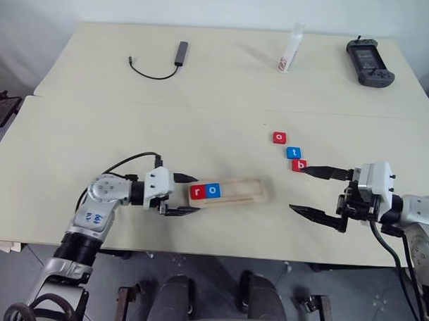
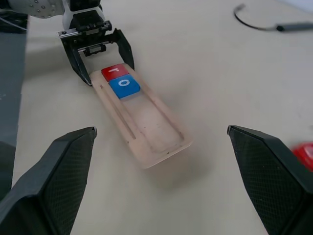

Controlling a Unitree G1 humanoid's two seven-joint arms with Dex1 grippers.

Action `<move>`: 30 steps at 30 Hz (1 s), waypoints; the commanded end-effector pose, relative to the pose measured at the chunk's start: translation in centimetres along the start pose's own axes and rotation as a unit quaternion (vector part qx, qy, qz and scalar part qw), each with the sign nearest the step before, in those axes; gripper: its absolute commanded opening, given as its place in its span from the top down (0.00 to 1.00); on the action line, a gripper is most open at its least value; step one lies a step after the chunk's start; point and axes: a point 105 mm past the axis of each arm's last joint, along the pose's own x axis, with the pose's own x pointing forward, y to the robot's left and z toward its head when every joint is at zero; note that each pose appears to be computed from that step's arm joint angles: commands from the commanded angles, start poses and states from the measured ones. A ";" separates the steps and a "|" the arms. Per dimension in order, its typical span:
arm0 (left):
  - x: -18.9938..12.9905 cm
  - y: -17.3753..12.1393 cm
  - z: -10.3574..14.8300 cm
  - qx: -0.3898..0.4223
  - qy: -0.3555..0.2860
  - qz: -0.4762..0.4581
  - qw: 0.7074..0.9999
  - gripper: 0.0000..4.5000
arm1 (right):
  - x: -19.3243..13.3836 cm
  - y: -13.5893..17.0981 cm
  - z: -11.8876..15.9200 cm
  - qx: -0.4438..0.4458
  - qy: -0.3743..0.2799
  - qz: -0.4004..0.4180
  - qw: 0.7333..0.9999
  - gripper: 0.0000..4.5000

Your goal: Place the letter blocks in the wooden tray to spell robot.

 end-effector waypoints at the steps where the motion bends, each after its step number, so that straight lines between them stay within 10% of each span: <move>1: 0.4 0.2 -0.3 0.011 0.008 -0.018 1.000 0.25 | -0.9 0.3 0.8 -0.013 -0.001 -0.018 1.000 0.00; 7: 1.5 0.9 -0.5 0.006 0.011 -0.040 0.999 0.25 | -1.4 1.2 0.1 0.010 0.007 -0.048 0.999 0.00; 11: 1.8 1.5 -0.3 0.008 0.004 -0.030 1.000 0.00 | -1.9 1.4 -0.2 0.019 0.002 -0.076 0.997 0.00; 30: -7.6 0.5 0.9 -0.028 -0.058 0.091 0.994 0.00 | -8.3 1.2 -3.7 0.075 0.004 -0.291 0.954 0.00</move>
